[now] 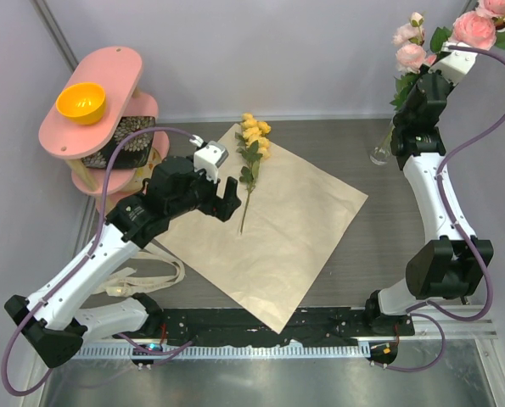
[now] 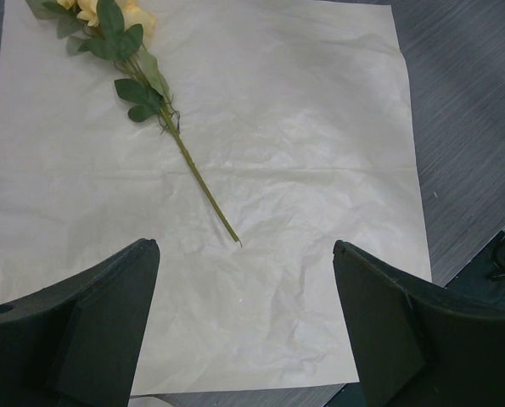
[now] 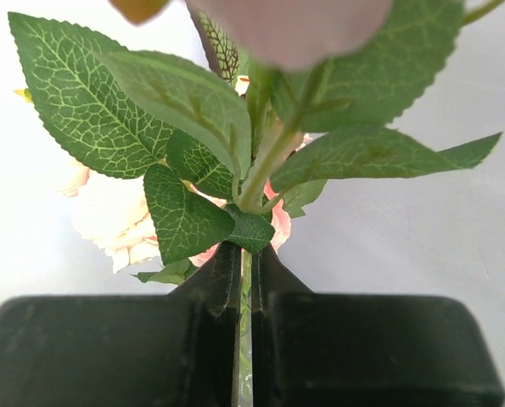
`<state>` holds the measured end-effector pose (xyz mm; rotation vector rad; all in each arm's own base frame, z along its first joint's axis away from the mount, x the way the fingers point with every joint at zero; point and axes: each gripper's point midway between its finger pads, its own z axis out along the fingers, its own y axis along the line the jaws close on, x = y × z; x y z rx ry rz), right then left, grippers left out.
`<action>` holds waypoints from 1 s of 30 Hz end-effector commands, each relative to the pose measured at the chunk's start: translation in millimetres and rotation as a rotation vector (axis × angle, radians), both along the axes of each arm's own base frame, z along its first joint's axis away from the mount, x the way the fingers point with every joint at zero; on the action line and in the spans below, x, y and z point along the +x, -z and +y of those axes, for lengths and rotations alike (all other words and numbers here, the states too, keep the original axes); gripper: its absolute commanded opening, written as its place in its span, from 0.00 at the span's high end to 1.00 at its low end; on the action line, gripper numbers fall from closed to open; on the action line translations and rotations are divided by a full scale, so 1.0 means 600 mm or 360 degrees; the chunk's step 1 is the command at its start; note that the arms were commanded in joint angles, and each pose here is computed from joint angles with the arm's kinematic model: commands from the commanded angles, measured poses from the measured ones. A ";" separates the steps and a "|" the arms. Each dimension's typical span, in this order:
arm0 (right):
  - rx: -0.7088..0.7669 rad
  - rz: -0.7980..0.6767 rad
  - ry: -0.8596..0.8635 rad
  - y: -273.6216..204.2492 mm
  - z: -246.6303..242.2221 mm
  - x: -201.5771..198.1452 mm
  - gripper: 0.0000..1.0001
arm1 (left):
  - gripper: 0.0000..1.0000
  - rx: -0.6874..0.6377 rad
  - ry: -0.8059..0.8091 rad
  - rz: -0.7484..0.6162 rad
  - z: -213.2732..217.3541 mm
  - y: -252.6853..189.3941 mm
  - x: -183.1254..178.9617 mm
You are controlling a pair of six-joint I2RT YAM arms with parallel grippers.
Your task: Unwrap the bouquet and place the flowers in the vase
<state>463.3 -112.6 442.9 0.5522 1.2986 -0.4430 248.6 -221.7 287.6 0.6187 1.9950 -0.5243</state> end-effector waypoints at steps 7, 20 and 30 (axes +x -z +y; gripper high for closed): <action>0.0021 -0.0122 0.0005 -0.035 -0.001 -0.002 0.99 | 0.12 -0.0008 -0.0017 -0.0040 -0.001 -0.007 0.012; 0.0083 -0.0054 0.0037 0.006 -0.010 0.009 0.99 | 0.12 -0.0009 -0.0012 -0.0032 -0.002 -0.005 0.011; 0.0113 0.0018 0.0069 0.043 -0.030 0.024 0.99 | 0.12 0.0000 -0.0015 -0.0027 -0.001 -0.003 0.012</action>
